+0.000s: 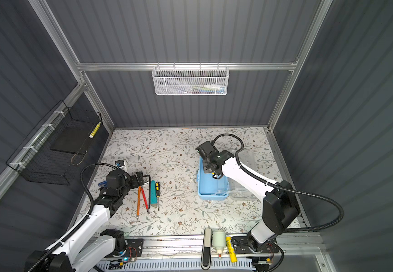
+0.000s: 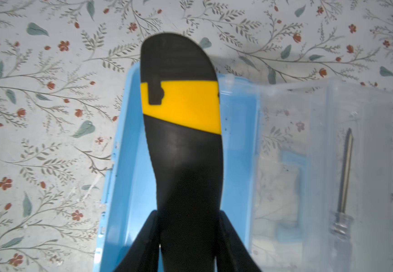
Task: Pack the tool kit
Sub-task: 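Carry the utility knife over the blue box with the right gripper, then lower the utility knife into the box and open the right gripper, then move the right gripper back over the remaining tools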
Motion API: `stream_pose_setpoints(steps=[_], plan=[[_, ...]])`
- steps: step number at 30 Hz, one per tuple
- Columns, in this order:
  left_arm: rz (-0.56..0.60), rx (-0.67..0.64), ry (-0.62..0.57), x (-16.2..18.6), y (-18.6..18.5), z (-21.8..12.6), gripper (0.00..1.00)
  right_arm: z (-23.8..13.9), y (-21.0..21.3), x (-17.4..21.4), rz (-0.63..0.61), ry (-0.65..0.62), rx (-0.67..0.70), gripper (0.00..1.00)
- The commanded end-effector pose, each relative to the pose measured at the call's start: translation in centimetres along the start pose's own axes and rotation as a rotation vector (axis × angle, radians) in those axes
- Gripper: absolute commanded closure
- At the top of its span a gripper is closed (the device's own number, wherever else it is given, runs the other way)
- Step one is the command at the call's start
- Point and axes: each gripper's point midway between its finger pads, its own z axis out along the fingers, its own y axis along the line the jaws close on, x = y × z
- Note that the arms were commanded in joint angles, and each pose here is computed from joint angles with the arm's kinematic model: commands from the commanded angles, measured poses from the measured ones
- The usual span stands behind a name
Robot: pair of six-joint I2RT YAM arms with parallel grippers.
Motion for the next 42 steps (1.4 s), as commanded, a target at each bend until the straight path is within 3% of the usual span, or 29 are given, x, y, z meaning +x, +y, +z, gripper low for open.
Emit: stream_pose_setpoints(steps=[1,12,18,21,29,33,35,39,42], plan=[[0.007,-0.011,-0.005,0.1,0.3,0.0,0.01,0.0,-2.1,0.3,0.04,-0.015,0.062,0.74],[0.007,-0.01,-0.004,0.0,0.2,0.1,0.01,1.2,-4.3,3.1,0.121,0.016,0.102,0.73],[0.007,-0.01,-0.004,0.0,0.3,0.1,0.0,2.1,-4.4,4.0,0.151,0.034,0.099,0.67],[0.006,-0.011,-0.004,0.0,0.3,0.0,0.0,2.2,-4.5,4.0,0.147,0.033,0.105,0.57],[0.004,-0.012,-0.012,0.0,0.3,-0.1,0.0,0.6,-3.6,2.3,0.117,0.01,0.069,0.48],[0.002,-0.015,-0.012,0.0,0.4,-0.1,0.01,-2.2,1.0,-0.5,-0.027,-0.096,-0.015,0.45],[0.002,-0.016,-0.013,0.0,0.4,-0.1,0.0,-2.8,5.2,-1.1,-0.086,-0.116,-0.123,0.42],[0.0,-0.021,-0.014,-0.1,0.5,-0.1,0.01,-1.5,15.9,-0.4,-0.079,-0.08,-0.447,0.42],[-0.007,-0.03,-0.019,-0.1,0.7,-0.3,0.01,-0.4,22.2,0.6,-0.114,-0.05,-0.566,0.42]])
